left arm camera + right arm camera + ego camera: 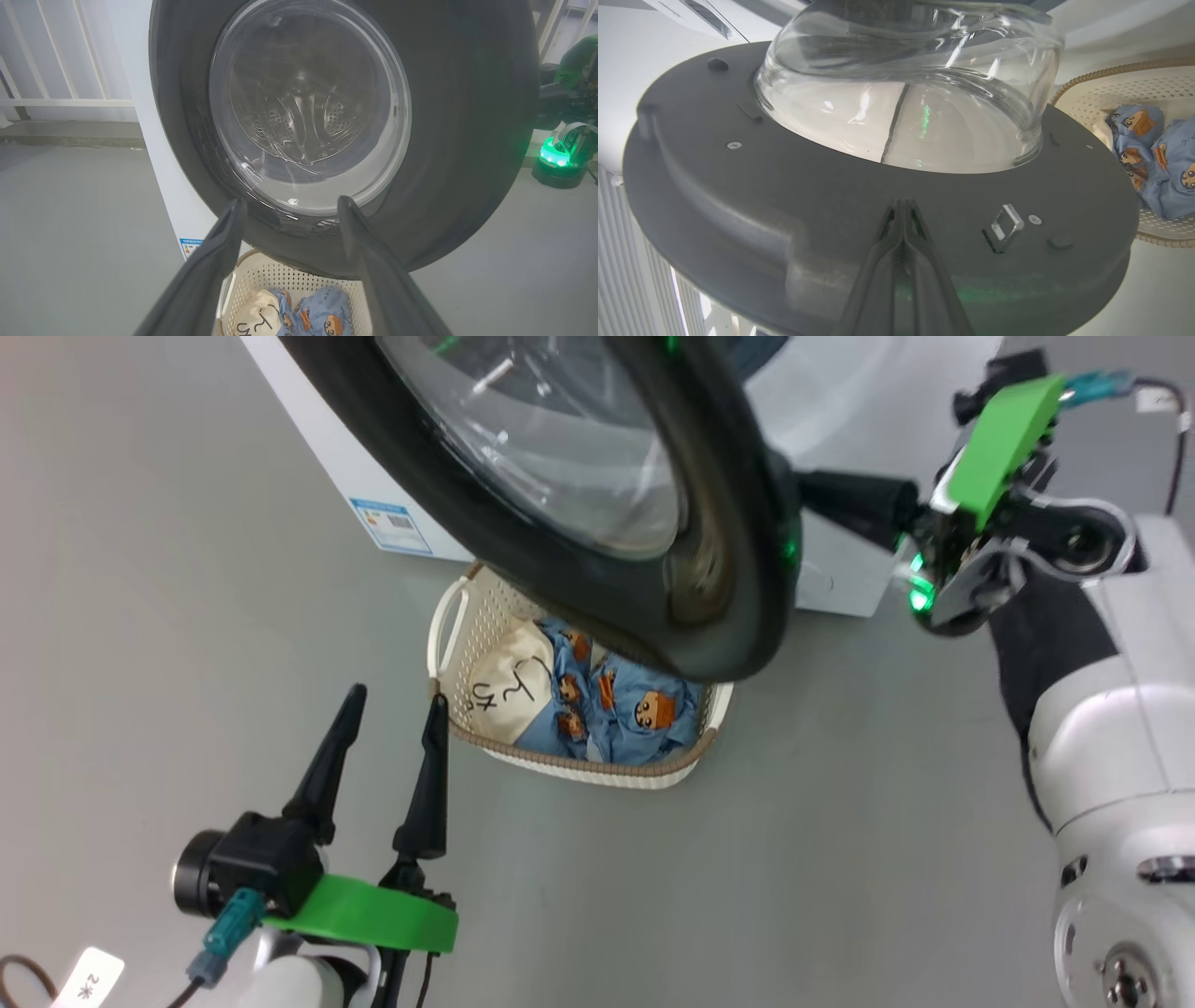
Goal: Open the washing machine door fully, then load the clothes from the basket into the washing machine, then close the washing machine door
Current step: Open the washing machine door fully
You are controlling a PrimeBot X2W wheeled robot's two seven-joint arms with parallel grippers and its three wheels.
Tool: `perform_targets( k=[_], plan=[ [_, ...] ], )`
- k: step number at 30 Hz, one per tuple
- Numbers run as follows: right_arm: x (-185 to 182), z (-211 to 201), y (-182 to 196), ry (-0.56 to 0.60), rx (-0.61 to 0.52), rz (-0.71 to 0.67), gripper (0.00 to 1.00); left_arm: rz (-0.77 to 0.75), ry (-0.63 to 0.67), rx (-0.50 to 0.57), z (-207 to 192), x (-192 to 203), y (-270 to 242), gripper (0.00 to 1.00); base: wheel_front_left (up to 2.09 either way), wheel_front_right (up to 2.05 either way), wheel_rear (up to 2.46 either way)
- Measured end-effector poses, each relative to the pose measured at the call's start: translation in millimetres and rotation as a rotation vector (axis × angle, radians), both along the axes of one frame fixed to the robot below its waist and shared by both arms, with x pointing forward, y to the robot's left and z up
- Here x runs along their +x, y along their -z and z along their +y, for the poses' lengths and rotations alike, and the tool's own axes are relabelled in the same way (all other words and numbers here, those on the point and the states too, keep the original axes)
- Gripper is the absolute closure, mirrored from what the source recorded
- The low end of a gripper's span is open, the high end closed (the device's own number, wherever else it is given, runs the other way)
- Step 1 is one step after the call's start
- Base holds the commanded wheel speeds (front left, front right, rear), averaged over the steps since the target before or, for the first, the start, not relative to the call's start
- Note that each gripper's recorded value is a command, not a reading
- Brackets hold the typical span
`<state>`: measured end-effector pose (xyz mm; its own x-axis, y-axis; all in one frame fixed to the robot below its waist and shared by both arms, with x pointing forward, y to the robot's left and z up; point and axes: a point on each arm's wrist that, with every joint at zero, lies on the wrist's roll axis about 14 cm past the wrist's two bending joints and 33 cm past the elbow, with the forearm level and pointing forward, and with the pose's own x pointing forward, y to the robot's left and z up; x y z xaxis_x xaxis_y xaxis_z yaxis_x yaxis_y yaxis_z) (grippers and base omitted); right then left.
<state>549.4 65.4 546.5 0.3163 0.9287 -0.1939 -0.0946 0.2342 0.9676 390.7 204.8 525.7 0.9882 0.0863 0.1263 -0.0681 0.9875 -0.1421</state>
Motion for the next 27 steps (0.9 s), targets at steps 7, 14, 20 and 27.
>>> perform_targets(
  k=[7,14,20,27],
  plan=[
    [-43,24,0,-0.091,0.015,0.005,1.0,-0.027,0.01,0.013,-2,-15,-10,0.0,0.0,0.0,0.0],
    [-73,50,2,-0.158,0.024,-0.002,1.0,-0.037,-0.003,0.017,3,-26,-14,0.0,0.0,0.0,0.0],
    [-97,77,9,-0.216,0.027,0.004,1.0,-0.025,-0.022,0.017,8,-32,-10,0.0,0.0,0.0,0.0],
    [-117,99,17,-0.261,0.033,0.03,1.0,-0.016,-0.042,0.018,14,-36,-8,0.0,0.0,0.0,0.0]
  ],
)
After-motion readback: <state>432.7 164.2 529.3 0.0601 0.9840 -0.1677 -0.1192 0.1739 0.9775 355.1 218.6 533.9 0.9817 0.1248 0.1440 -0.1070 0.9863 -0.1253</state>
